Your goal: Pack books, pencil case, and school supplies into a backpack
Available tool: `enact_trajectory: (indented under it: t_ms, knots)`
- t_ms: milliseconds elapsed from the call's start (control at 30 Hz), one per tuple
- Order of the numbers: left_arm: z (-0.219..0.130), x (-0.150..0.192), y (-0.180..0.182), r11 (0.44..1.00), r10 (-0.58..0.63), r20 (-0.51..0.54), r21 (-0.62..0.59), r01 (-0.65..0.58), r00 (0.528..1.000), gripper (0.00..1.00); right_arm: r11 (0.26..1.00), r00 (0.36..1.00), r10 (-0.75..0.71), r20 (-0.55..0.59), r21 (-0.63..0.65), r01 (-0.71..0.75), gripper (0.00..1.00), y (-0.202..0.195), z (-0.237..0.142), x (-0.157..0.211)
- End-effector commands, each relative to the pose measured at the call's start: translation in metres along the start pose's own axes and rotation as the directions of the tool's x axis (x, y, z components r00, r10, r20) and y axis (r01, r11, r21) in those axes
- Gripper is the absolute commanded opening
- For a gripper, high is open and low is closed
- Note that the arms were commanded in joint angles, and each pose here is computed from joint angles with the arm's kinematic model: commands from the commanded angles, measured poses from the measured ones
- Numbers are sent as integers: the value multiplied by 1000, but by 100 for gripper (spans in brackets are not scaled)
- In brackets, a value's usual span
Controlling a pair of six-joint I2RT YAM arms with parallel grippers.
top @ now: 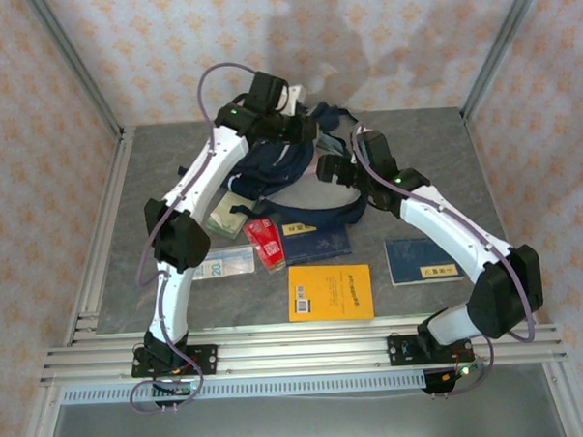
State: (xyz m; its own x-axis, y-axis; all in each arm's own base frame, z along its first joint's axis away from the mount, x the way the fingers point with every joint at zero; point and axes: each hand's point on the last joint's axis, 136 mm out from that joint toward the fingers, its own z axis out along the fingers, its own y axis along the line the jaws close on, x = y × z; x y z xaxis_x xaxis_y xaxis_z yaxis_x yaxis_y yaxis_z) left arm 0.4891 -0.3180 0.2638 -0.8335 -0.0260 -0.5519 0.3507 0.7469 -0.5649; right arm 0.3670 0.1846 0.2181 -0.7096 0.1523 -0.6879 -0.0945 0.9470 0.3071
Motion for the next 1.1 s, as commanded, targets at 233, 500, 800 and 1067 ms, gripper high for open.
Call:
enact_trajectory:
  t_ms: [233, 500, 800, 1067]
  knots:
    - [-109, -9, -26, 998, 58, 240, -27, -54, 969, 61, 988, 992, -83, -91, -136, 70, 99, 19, -35, 62]
    - [-198, 69, 44, 952, -54, 357, -265, 156, 933, 64, 972, 980, -152, -125, -201, 125, 89, 70, -27, 93]
    - [-233, 203, 191, 692, -391, 387, -475, 544, 835, 58, 900, 907, 89, -412, -357, -250, 84, 173, 44, 161]
    - [-244, 277, 271, 415, -577, 436, -572, 708, 690, 51, 911, 889, 114, -444, -311, -272, 87, 197, 105, 201]
